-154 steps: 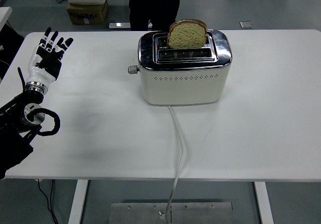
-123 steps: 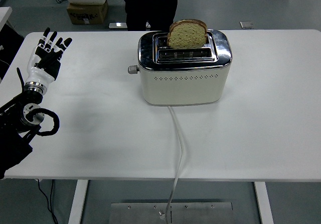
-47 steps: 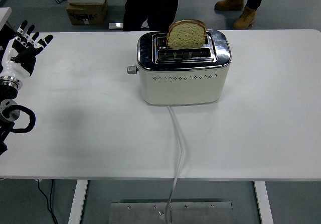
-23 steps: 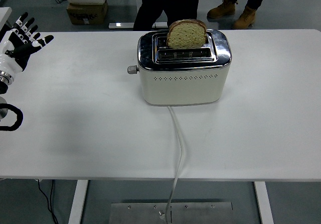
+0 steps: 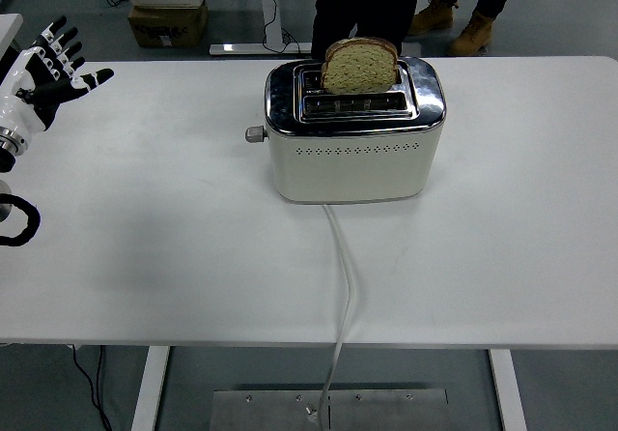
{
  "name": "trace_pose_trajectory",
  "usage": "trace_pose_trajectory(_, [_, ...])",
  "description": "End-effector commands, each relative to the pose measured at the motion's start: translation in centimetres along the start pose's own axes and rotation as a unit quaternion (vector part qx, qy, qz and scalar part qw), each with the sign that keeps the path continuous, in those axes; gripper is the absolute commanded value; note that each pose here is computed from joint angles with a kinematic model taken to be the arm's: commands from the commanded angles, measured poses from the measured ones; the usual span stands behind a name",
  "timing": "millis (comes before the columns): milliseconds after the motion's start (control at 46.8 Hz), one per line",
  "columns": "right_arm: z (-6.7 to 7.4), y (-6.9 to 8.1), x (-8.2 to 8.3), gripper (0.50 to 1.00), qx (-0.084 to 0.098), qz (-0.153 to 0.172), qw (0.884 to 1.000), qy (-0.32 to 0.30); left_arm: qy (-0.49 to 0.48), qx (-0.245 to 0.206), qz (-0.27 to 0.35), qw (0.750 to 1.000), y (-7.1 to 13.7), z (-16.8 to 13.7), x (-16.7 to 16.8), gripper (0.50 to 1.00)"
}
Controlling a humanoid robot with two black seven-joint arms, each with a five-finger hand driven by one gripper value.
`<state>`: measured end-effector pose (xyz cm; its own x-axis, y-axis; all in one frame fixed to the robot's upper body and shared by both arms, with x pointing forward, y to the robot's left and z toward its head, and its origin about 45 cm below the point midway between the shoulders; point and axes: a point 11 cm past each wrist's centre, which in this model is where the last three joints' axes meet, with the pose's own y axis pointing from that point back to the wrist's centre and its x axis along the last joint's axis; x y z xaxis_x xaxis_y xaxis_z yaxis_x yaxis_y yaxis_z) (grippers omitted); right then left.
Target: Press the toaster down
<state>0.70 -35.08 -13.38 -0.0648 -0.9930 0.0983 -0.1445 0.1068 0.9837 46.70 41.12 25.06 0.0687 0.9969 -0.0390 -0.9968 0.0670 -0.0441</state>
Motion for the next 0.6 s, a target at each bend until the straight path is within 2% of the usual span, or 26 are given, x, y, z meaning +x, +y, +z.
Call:
trace_pose_trajectory(0, [0.0, 0.0, 0.0, 0.998, 0.000, 0.000, 1.000, -0.001, -0.015, 0.007, -0.010, 1.000, -0.1, -0.2, -0.4, 1.000])
trace_pose_trajectory(192, [0.0, 0.0, 0.0, 0.998, 0.000, -0.001, 1.000, 0.000, -0.076, 0.023, -0.054, 0.995, -0.4, -0.3, -1.9, 1.000])
trace_pose_trajectory(214, [0.0, 0.0, 0.0, 0.998, 0.000, 0.000, 1.000, 0.000, -0.109, 0.030, -0.076, 0.991, -0.3, -0.6, -2.5, 1.000])
trace_pose_trajectory(406, [0.0, 0.0, 0.0, 1.000, 0.000, -0.001, 1.000, 0.000, -0.160, 0.030, -0.110, 0.980, 0.2, 0.3, -2.8, 1.000])
trace_pose_trajectory(427, [0.0, 0.0, 0.0, 0.998, 0.000, 0.000, 1.000, 0.000, -0.182, 0.030, -0.139, 0.973, 0.4, 0.3, -4.0, 1.000])
trace_pose_trajectory(577, [0.0, 0.0, 0.0, 1.000, 0.000, 0.000, 1.000, 0.000, -0.268, 0.040, -0.190, 0.944, 1.2, 0.0, -4.7, 1.000])
